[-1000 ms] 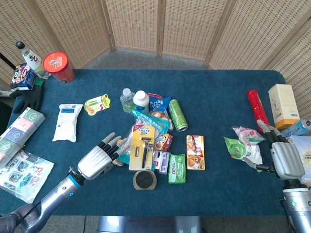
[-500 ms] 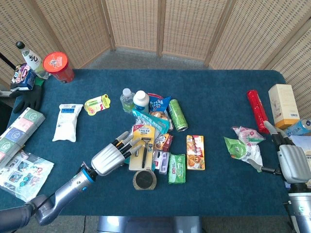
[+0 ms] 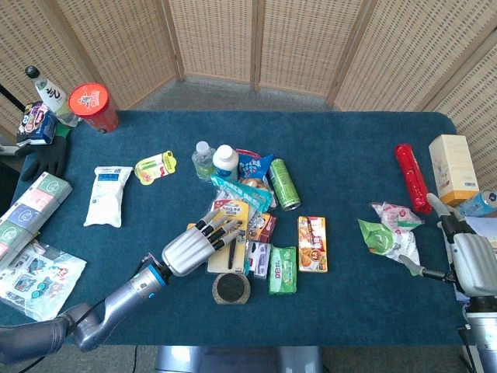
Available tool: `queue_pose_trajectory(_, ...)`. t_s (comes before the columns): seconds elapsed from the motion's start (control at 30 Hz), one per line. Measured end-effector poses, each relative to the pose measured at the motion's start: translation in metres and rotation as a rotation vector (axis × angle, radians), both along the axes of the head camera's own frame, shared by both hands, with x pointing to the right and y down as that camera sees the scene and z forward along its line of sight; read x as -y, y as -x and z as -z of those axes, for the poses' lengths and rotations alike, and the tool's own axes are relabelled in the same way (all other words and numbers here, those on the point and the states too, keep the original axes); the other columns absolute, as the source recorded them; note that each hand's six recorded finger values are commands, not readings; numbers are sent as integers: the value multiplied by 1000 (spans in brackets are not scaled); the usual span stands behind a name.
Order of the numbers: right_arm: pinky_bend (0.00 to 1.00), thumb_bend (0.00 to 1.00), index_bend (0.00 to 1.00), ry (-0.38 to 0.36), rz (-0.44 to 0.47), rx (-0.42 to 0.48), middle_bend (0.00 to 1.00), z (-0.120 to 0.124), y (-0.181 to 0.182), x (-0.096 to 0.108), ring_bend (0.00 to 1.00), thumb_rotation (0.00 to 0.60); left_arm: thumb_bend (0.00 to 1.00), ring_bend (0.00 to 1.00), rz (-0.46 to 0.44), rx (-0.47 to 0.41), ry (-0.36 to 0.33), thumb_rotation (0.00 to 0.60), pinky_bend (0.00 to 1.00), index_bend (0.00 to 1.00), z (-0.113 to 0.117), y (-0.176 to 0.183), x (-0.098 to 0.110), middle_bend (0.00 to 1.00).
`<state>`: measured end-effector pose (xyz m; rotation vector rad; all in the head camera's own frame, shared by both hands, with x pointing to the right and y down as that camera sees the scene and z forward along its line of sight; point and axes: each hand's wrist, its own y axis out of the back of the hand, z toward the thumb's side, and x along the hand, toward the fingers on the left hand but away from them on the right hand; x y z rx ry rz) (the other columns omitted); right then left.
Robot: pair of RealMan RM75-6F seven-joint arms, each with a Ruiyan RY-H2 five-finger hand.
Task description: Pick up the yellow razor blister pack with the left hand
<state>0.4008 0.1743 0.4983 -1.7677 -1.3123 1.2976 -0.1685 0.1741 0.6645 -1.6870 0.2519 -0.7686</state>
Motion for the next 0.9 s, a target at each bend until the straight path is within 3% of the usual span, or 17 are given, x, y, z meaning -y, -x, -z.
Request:
queue_pose_trajectory(0.17, 314, 178, 0, 5, 14, 26, 130, 2, 3, -2, 126, 444, 345, 32, -27, 16, -28, 600, 0, 40, -4, -13, -2, 0)
queue_pose_trajectory(0.27, 314, 180, 0, 7, 19, 37, 133, 3, 4, -3, 126, 442, 396, 193, -39, 12, -46, 600, 5, 139, -6, -21, -4, 54)
queue_pose_trajectory(0.4, 313, 178, 0, 4, 19, 50, 136, 6, 5, -4, 125, 443, 413, 485, -42, 2, -82, 600, 241, 278, -4, -27, -3, 263)
queue_pose_trajectory(0.53, 313, 180, 0, 1, 13, 69, 138, 8, 4, -4, 126, 439, 433, 673, -20, -15, -95, 600, 433, 365, 1, -27, 1, 377)
queue_pose_trajectory(0.7, 307, 179, 0, -8, 12, 76, 138, 10, 3, -5, 126, 442, 437, 711, 9, -28, -121, 600, 480, 411, 9, -21, 10, 436)
queue_pose_trajectory(0.9, 298, 180, 0, -16, 21, 77, 138, 11, 6, -4, 126, 439, 435, 703, 76, -71, -151, 600, 463, 390, 27, -7, 22, 415)
